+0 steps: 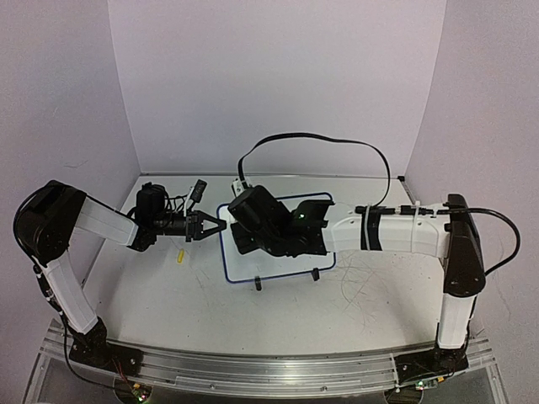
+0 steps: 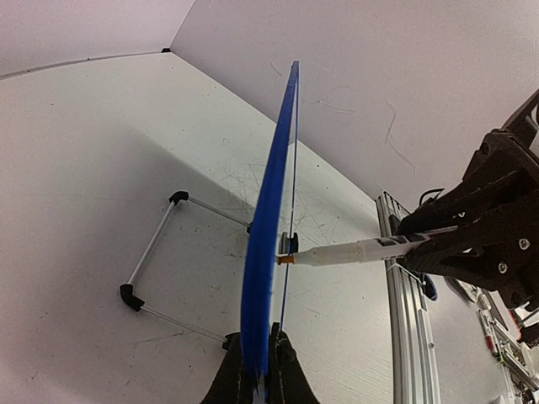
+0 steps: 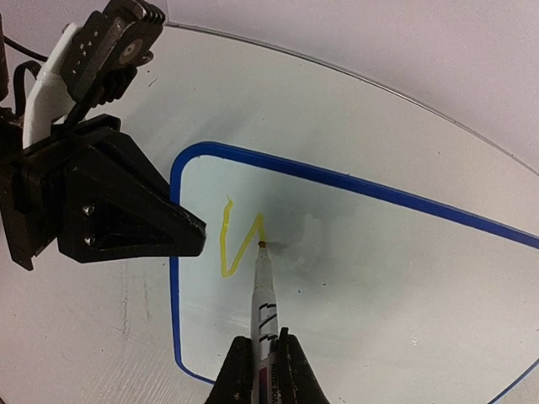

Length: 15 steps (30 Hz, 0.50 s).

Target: Write a sentence on the whiteboard

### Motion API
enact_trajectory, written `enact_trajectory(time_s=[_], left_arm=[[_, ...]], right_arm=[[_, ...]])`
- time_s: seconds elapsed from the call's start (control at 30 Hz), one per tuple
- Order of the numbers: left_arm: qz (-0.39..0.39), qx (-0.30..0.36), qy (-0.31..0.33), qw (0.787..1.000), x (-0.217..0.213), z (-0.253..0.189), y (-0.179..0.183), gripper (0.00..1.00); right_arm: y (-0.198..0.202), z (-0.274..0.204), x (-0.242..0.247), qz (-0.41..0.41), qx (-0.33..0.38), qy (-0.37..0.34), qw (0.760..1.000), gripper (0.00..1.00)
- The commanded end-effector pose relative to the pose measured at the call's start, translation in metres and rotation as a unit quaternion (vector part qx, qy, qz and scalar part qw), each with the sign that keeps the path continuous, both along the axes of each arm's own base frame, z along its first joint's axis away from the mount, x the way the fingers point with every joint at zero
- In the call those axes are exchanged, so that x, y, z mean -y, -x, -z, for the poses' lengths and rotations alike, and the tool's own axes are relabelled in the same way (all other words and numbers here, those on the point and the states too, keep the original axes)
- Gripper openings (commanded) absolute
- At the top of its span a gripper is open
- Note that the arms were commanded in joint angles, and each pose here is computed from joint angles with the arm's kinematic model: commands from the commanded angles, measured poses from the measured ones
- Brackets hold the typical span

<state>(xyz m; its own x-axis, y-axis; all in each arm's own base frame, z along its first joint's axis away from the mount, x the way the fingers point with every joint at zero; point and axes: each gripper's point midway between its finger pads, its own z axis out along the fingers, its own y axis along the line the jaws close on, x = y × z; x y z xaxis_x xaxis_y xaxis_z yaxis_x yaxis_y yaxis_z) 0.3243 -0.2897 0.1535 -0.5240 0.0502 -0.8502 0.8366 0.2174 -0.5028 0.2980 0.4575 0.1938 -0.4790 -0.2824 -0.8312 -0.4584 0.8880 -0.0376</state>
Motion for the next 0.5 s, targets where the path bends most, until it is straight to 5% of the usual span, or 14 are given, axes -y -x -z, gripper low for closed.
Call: enact_trajectory(time_s=[0.0,0.47], left_arm=[[-0.016,0.003,-0.018,1.0,-0.0063,0.0133,-0.0023,0.0],[-0.017,0.002,-0.018,1.0,-0.0063,0.0146,-0.0025,0.0]], right_arm=[[-0.0018,-0.0055,0.0136,0.018,0.0,-0.002,1.0,0.0],[0.0066,0.0037,0.0176,0.02,-0.011,-0.002,1.0,0.0]])
